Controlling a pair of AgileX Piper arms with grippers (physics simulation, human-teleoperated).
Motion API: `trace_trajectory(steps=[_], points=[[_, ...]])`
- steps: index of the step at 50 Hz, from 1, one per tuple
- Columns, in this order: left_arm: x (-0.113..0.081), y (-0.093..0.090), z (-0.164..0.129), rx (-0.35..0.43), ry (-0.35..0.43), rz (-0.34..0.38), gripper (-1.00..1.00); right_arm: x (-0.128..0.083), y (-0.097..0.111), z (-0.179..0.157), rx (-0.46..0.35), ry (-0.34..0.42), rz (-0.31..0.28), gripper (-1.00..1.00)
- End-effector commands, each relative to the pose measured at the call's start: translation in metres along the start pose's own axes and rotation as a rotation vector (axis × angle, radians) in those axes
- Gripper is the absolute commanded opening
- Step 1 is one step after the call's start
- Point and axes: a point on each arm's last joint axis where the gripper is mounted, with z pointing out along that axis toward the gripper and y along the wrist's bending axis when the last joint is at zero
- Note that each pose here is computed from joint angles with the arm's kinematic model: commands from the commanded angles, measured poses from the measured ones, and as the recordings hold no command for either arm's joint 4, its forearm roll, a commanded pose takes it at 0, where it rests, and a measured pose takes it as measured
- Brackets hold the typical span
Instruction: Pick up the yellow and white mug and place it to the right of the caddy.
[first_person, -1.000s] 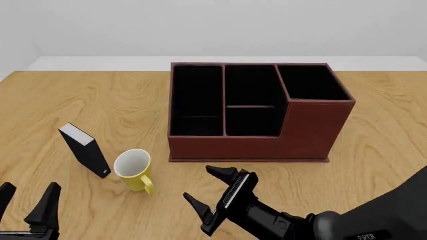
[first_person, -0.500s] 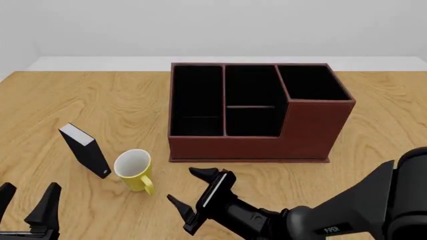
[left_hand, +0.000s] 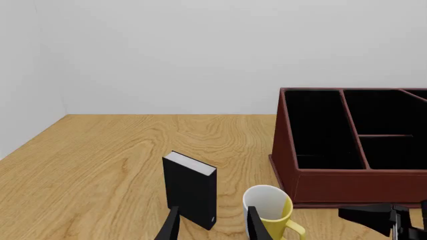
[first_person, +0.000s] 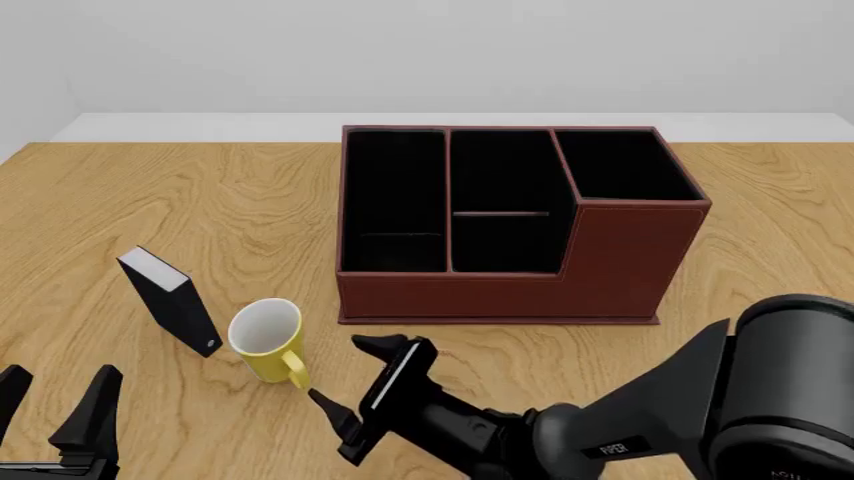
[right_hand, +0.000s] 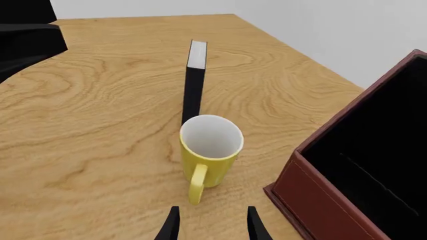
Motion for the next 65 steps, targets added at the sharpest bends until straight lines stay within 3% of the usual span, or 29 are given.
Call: trace_trajectory(steps=[1,65], points=[[0.0,0.0,0.0,0.0,0.0,0.0,1.0,0.001,0.002,0.012,-0.005,0.005,-0.003,1.0],[0.0,0.0,0.0,0.0,0.0,0.0,1.0,0.018,0.011,0.068,-0.023,0.03,0.029,1.0]])
